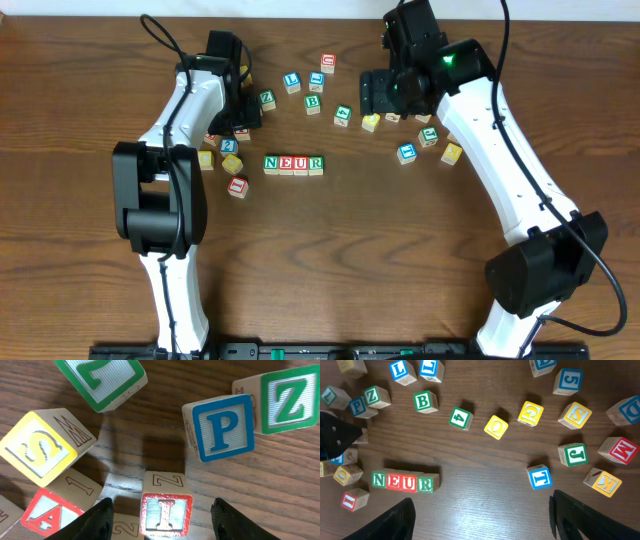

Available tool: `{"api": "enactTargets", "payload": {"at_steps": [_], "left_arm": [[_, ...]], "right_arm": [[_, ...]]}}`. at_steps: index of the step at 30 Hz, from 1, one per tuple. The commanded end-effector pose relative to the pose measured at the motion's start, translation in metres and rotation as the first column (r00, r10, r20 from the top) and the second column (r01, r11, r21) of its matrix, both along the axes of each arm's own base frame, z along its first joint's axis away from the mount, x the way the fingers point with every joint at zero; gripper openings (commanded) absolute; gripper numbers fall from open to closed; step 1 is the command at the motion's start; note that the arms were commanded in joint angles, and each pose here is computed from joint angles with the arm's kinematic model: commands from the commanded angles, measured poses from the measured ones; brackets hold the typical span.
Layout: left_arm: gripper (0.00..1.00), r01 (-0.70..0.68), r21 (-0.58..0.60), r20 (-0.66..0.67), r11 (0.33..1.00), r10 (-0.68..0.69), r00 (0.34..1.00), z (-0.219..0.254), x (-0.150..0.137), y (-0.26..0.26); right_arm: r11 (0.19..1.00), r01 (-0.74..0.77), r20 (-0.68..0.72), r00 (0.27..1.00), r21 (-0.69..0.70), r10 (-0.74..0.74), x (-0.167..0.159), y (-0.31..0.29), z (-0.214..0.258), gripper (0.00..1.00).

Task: Spell out NEURIPS
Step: 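Move the left gripper over the red I block, then lower and close the left gripper on the red I block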

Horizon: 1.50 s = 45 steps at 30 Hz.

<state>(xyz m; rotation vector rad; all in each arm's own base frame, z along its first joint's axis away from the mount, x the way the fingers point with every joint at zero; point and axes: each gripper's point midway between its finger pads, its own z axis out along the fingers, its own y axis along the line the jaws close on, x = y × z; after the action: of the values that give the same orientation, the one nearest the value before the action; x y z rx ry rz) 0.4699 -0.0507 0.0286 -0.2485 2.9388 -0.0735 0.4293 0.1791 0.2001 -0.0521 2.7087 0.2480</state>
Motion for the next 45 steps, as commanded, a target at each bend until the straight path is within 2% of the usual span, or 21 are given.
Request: {"api": "enactTargets", "payload": {"at_steps": [1,6,20,22,33,45], "left_arm": [[0.61,0.000,0.019,-0.014,1.000,0.000,1.000,-0.010,0.003,0.003],[0.53,0.000,0.019,-0.015,1.000,0.000,1.000,-0.011,0.002,0.003],[0.52,0.000,0.021,-0.030,1.000,0.001,1.000,-0.023,-0.004,0.004],[0.47,0.000,0.021,-0.027,1.000,0.001,1.000,-0.023,-0.004,0.004],[0.34,-0.001,0.019,-0.018,1.000,0.001,1.000,-0.021,-0.001,0.003],[0.31,-0.002,0.009,0.070,1.000,0.001,0.998,0.022,0.005,0.002]], "right_arm": [[1.000,0.008,0.004,1.000,-0.016,-0.008,0.004,-0.004,-0.001,0.82],[1.000,0.014,0.008,1.000,-0.027,-0.014,0.004,-0.006,-0.001,0.82],[0.999,0.015,0.009,1.000,-0.029,-0.015,0.004,-0.006,-0.001,0.82],[0.999,0.015,0.009,1.000,-0.029,-0.015,0.004,-0.007,-0.001,0.82],[0.999,0.015,0.008,1.000,-0.029,-0.015,0.004,-0.006,-0.002,0.83],[0.999,0.019,0.012,1.000,-0.035,-0.018,0.005,-0.008,-0.001,0.85]]}}
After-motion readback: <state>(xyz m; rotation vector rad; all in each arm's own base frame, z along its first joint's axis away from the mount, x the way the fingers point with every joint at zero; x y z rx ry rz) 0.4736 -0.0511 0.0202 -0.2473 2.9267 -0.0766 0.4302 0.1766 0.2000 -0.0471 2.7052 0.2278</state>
